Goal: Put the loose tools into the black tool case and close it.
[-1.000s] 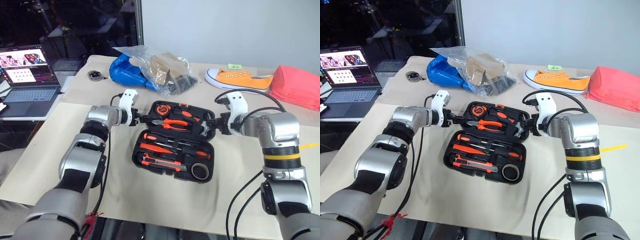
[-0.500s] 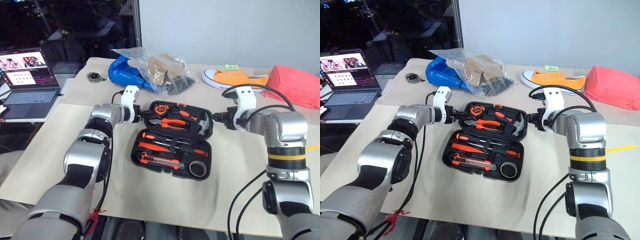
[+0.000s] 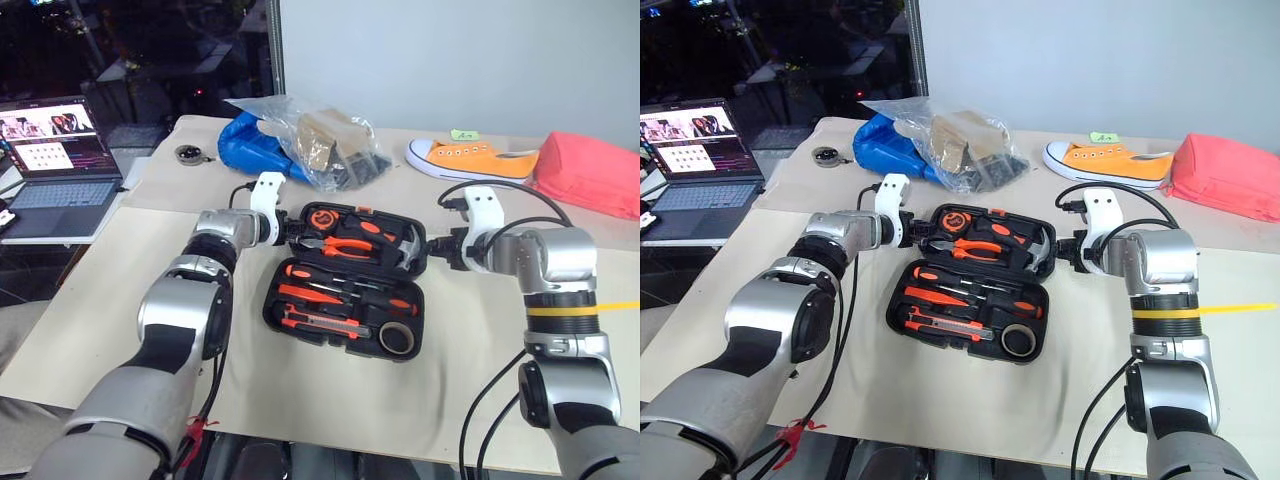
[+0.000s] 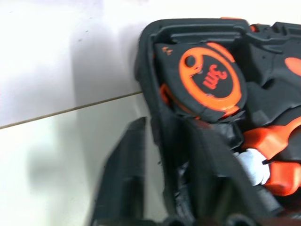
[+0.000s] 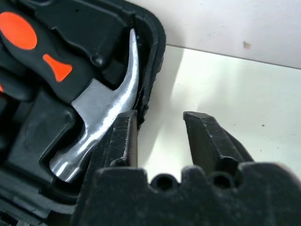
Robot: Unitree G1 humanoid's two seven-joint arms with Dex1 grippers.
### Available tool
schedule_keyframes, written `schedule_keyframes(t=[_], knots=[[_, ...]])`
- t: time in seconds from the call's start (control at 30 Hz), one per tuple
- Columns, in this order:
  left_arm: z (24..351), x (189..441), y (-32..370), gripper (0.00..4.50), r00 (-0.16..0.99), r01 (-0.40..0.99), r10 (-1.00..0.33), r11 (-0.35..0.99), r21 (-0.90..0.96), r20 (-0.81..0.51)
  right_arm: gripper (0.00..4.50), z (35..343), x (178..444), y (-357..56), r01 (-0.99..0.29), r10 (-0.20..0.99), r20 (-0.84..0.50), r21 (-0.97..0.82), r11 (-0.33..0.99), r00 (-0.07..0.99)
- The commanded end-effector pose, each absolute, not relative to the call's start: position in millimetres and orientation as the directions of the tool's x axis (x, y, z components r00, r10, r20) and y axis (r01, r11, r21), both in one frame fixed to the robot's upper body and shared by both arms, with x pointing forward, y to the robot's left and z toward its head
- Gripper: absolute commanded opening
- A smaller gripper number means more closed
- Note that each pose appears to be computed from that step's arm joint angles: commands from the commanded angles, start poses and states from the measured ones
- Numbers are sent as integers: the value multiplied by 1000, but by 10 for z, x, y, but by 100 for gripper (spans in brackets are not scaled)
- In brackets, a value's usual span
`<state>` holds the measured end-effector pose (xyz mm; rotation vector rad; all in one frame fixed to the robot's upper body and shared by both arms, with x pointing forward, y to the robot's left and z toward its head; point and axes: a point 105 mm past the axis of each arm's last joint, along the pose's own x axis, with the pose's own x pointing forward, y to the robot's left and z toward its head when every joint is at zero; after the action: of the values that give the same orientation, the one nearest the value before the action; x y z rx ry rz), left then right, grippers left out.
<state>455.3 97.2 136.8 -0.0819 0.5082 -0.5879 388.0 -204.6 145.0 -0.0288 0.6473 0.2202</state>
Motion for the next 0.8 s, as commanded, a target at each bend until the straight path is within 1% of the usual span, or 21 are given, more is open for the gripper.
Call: schedule_keyframes(t=[0.03,0.07,0.2,0.3,0.4,0.5,0.53,0.6,0.7,0.8], knots=[[1517,4590,922,0,727,514,-560,828,-224,-397,15,1332,3859,-1943,-228,255,-636,126,965,728],[1519,4591,920,0,727,514,-560,828,-227,-397,7,1330,3863,-1942,-227,258,-636,131,965,728],[1545,4587,914,0,723,519,-576,817,-251,-381,7,1341,3883,-1946,-232,255,-629,120,965,735],[1634,4591,892,0,719,545,-607,795,-267,-338,7,1436,3917,-1872,-260,295,-566,144,955,769],[1782,4595,875,0,708,614,-651,759,-218,-273,7,1643,3952,-1771,-321,339,-424,116,940,840],[1863,4594,872,0,701,679,-678,729,-85,-222,7,1816,3918,-1665,-396,394,-285,55,917,874],[1885,4586,865,0,695,696,-690,716,-50,-202,7,1887,3889,-1598,-438,442,-215,68,897,871],[1957,4551,837,0,675,734,-728,679,4,-120,7,1968,3838,-1545,-476,476,-135,37,879,869],[1984,4489,824,0,655,754,-754,649,102,-47,7,2045,3761,-1481,-514,514,-50,13,858,856],[1944,4390,803,0,627,761,-779,607,231,-18,7,2110,3661,-1435,-551,551,27,-24,834,834]])
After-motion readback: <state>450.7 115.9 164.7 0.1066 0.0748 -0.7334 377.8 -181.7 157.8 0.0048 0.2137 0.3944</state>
